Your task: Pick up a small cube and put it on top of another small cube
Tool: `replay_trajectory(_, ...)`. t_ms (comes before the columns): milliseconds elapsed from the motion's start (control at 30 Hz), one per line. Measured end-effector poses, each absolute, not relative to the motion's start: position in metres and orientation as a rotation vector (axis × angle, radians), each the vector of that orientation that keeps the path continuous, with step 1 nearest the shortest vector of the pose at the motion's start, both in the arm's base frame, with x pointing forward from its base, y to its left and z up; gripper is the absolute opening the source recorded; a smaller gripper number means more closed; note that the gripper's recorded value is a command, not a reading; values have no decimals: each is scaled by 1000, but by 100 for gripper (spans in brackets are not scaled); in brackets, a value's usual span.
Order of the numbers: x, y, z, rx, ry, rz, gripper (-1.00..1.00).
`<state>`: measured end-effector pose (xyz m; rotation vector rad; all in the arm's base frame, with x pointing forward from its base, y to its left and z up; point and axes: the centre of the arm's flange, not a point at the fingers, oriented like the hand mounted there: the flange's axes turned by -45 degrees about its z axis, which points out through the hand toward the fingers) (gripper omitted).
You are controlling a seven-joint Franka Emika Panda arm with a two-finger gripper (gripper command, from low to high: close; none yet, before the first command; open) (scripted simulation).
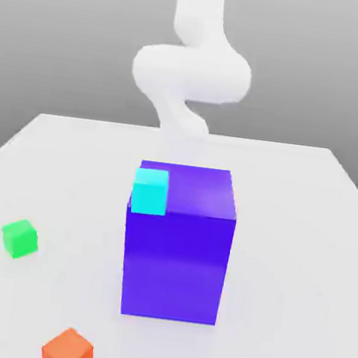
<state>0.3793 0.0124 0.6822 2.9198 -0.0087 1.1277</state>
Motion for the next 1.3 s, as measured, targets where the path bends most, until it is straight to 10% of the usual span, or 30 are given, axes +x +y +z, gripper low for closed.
replay_trajectory(533,518,99,441,3032,135,528,0)
replay_trajectory(1133,508,182,139,3129,291,2,0)
replay_trajectory(1167,507,182,131,3128,293,1,-100)
replay_trajectory(1300,507,182,131,3128,293,2,-100)
